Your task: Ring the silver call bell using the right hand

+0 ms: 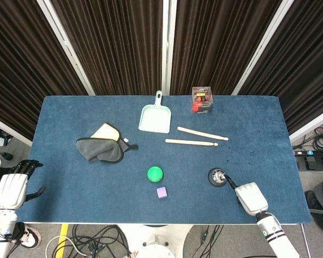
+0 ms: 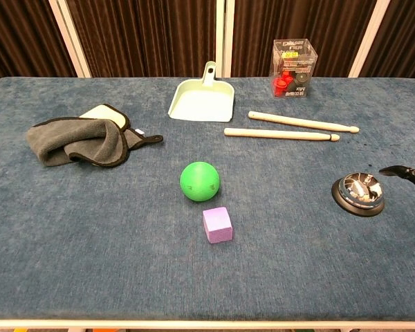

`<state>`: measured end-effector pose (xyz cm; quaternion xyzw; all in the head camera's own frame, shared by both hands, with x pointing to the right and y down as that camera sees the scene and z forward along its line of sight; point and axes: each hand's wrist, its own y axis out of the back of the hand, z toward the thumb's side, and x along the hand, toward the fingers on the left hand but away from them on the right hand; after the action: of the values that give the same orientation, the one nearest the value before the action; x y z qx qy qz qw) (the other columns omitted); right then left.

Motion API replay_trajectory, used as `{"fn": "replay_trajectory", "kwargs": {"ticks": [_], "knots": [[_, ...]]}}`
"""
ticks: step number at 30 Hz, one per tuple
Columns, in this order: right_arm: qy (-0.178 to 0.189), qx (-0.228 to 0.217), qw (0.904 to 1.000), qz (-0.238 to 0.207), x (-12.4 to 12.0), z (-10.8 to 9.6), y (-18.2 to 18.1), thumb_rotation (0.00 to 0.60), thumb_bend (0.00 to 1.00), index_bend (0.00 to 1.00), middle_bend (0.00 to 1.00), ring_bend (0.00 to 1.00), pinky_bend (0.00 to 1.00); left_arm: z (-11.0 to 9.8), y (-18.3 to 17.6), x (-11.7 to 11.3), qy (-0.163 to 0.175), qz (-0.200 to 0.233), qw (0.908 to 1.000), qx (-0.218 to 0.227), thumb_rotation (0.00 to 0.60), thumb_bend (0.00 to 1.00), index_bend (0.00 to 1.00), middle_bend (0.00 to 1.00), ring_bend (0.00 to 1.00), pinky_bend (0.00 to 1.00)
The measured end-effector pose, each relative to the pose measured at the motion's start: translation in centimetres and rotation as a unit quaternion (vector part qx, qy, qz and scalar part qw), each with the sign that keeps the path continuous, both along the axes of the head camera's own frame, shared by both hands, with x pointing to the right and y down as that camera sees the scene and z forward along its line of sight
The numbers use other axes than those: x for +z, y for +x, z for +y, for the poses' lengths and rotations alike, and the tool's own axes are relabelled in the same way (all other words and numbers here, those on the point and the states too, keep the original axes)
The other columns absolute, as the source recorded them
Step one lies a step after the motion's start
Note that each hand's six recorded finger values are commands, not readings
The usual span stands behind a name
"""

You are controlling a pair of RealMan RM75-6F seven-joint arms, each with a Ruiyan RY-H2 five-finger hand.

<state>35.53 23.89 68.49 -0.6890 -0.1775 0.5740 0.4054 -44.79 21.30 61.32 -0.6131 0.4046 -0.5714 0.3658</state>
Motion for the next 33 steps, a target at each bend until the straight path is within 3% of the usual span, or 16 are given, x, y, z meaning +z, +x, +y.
{"fn": "replay_trajectory", "kwargs": {"ticks": [15,24,33], "knots": [[-0.021,-0.009,0.9997,0.013,1.7,-0.1,-0.9,0.600,1.00,0.00,0.89,0.82,0.70,0.2,-0.4,0.0,0.000,0.002,1.0000,-0.005,0.600,0.16,0.29,0.23,0.17,0.32],[-0.002,-0.003,1.0000,-0.002,0.9,-0.6,-1.1,0.600,1.00,0.00,0.89,0.82,0.70,0.1,-0.2,0.0,0.000,0.003,1.0000,-0.002,0.600,0.16,0.29,0.23,0.17,0.32],[-0.024,-0.005,0.9996,0.013,1.7,0.1,-0.9,0.600,1.00,0.00,0.89,0.82,0.70,0.2,-0.4,0.0,-0.002,0.002,1.0000,-0.004,0.600,0.16,0.29,0.23,0.17,0.32]]}}
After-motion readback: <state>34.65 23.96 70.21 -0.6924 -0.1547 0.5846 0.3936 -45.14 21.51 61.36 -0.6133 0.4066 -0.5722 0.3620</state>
